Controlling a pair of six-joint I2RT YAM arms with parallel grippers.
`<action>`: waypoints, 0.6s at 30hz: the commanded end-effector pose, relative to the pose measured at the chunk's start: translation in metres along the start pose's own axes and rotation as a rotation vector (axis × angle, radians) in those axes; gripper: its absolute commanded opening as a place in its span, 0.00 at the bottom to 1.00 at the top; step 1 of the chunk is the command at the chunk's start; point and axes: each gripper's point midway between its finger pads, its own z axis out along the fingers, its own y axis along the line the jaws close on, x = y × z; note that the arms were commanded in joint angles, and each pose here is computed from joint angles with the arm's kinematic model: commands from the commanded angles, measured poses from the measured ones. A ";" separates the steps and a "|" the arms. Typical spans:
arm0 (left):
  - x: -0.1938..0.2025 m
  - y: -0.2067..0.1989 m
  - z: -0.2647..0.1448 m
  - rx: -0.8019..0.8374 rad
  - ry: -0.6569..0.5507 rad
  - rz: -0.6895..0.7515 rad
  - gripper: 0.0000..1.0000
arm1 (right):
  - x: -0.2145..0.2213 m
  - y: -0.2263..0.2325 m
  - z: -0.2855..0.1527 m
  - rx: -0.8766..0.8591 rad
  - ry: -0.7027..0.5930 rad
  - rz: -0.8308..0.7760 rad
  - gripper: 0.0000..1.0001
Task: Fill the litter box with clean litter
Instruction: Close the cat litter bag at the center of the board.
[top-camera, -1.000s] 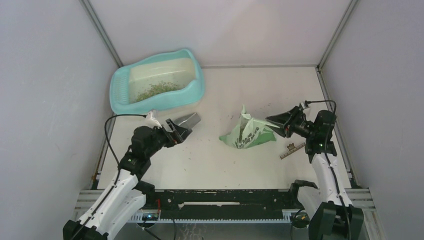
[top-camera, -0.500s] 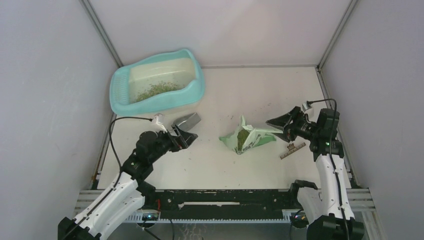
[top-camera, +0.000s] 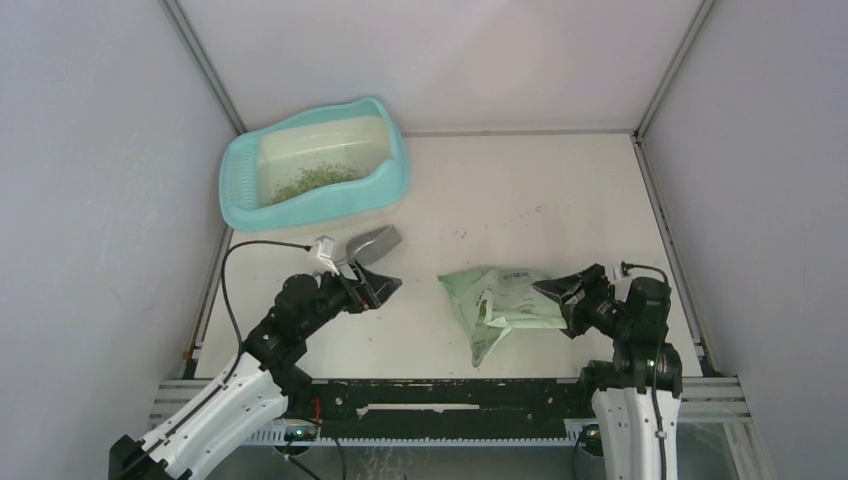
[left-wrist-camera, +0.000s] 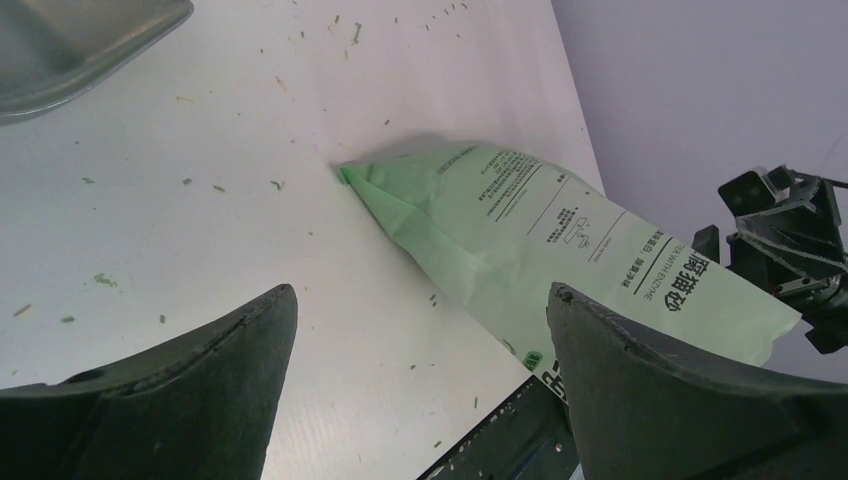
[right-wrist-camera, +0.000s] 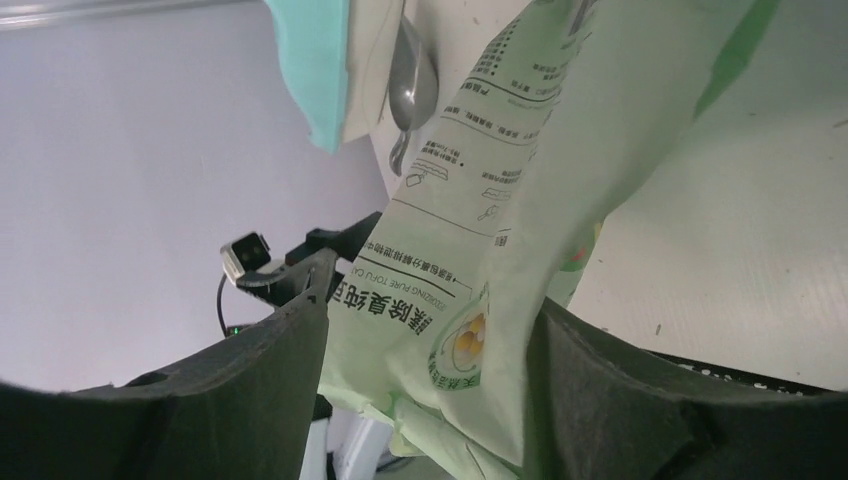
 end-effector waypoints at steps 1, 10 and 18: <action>0.001 -0.005 -0.002 0.043 -0.013 0.006 0.97 | 0.001 -0.018 -0.008 0.075 -0.096 0.144 0.73; 0.009 -0.002 -0.009 0.075 -0.022 -0.001 0.97 | 0.011 -0.044 -0.008 0.102 -0.107 0.197 0.09; 0.011 0.000 -0.014 0.079 -0.034 -0.007 0.97 | -0.031 -0.030 0.026 0.084 -0.107 0.137 0.00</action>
